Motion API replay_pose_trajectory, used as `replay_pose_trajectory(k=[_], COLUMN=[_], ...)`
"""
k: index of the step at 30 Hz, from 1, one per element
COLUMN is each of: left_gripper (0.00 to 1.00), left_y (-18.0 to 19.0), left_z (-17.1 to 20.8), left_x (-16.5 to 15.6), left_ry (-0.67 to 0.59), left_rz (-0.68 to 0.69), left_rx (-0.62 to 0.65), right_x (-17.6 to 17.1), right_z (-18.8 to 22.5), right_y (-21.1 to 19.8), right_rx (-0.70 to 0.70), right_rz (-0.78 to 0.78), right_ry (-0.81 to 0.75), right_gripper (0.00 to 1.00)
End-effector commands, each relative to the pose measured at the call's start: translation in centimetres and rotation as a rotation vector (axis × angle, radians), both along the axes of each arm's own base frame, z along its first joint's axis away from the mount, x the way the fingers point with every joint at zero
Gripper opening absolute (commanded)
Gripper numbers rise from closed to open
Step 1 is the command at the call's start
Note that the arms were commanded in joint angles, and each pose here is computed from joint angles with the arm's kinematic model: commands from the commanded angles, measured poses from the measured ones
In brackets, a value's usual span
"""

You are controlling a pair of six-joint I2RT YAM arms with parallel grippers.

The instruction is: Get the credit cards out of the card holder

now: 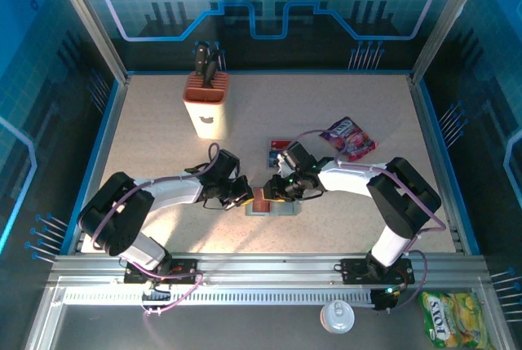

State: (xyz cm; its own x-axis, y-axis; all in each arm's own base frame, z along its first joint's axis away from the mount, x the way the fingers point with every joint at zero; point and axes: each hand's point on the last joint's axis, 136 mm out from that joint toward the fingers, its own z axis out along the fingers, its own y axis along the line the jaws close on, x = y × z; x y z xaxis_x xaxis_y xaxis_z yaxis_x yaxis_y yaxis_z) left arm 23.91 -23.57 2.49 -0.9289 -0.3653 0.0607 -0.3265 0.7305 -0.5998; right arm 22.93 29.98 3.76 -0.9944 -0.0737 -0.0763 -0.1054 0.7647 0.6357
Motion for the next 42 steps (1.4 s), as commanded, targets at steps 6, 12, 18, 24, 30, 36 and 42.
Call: replay_pose_trajectory(k=[6, 12, 18, 24, 30, 36, 42], left_gripper=[0.02, 0.02, 0.02, 0.02, 0.02, 0.03, 0.04], left_y=[1.0, 1.0, 1.1, 1.2, 1.4, 1.4, 1.4], left_z=[-0.8, -0.9, -0.9, -1.0, -0.9, -0.8, -0.6], left_x=[-0.5, -0.6, -0.7, -0.9, -1.0, -0.9, -0.8], left_ry=[0.019, 0.020, 0.024, 0.028, 0.026, 0.021, 0.018], left_rz=[0.001, 0.003, 0.004, 0.005, 0.008, 0.010, 0.008], left_rx=[0.042, 0.044, 0.046, 0.048, 0.052, 0.053, 0.052], right_x=[-0.4, -0.5, 0.2, 0.1, 0.0, -0.2, -0.2], right_z=[0.0, -0.5, 0.1, 0.0, -0.3, -0.9, -1.0], right_y=[1.2, 1.3, 2.0, 2.3, 2.5, 1.7, 0.8], right_rx=[0.026, 0.023, 0.041, 0.056, 0.065, 0.014, -0.036], right_rz=[0.026, 0.028, 0.027, 0.030, 0.028, 0.025, 0.030], right_ry=[0.018, 0.028, 0.013, 0.021, 0.033, 0.036, 0.022], right_gripper=[0.34, 0.33, 0.33, 0.30, 0.29, 0.30, 0.30])
